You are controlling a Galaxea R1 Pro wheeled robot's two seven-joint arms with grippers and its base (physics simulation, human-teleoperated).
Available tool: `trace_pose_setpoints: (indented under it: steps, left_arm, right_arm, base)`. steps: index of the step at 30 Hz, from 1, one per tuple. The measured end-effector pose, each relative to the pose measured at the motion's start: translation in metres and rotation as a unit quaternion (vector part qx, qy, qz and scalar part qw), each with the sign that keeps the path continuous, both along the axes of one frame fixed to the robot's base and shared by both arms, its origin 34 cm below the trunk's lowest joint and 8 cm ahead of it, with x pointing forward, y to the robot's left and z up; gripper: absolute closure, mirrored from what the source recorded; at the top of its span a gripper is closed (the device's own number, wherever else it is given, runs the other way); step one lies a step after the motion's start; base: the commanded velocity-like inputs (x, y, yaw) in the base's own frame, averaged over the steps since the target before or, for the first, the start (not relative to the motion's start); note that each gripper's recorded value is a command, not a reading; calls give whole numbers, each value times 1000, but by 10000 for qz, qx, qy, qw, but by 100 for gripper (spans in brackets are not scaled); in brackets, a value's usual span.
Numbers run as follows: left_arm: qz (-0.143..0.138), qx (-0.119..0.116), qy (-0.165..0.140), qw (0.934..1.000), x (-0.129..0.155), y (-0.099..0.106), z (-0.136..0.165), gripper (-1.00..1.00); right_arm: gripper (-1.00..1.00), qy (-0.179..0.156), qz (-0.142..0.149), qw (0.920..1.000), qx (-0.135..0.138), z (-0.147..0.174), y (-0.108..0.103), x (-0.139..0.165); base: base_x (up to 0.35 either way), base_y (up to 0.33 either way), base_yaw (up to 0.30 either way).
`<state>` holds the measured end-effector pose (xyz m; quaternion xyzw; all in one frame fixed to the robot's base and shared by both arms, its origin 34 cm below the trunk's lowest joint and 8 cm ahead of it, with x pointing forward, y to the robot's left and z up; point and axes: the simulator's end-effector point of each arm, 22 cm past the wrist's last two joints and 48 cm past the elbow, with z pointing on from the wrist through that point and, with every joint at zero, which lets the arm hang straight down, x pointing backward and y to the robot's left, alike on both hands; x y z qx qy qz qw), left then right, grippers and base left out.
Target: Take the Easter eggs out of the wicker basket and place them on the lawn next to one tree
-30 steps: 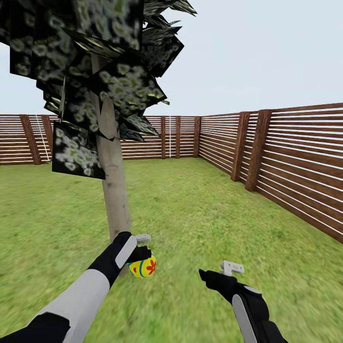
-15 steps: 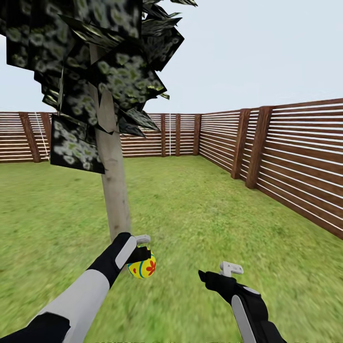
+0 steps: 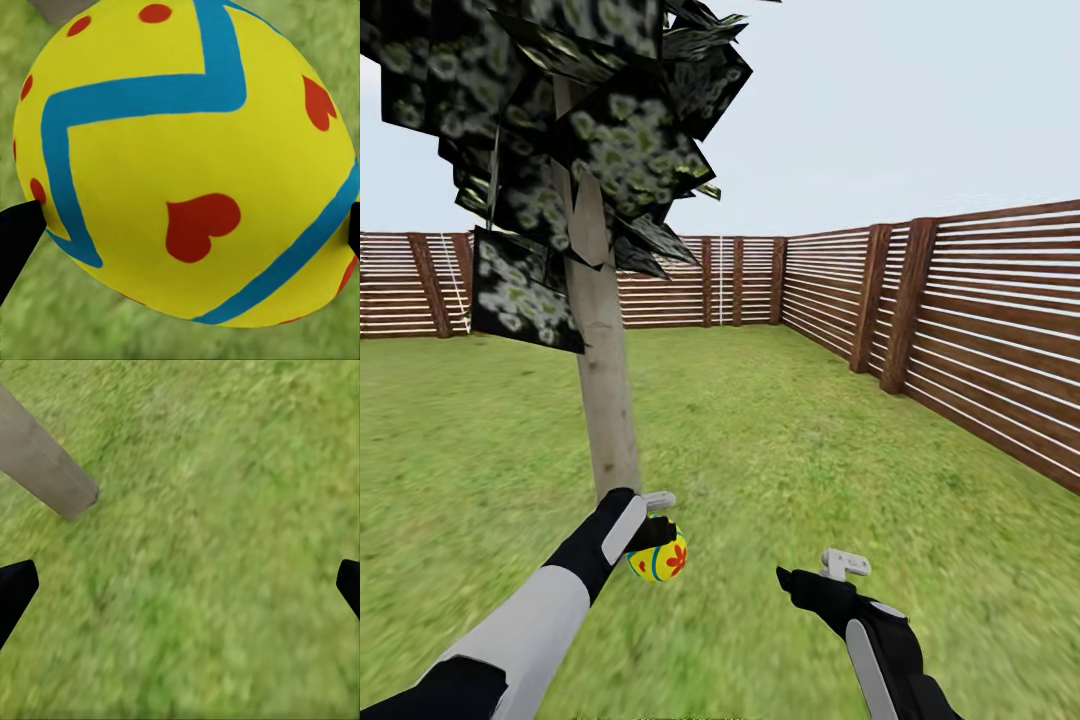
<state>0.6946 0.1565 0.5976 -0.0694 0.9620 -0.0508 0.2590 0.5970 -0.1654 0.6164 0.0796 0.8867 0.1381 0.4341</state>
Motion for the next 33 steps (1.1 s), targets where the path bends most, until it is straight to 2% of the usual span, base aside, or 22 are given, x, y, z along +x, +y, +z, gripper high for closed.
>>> trace_pose_setpoints:
  steps: [33]
  left_arm:
    - [-27,28,-69,10000,-14,-2,-70,100]
  right_arm:
    - [-100,0,-17,10000,-1,-73,-2,-17]
  base:
    - [0,0,6]
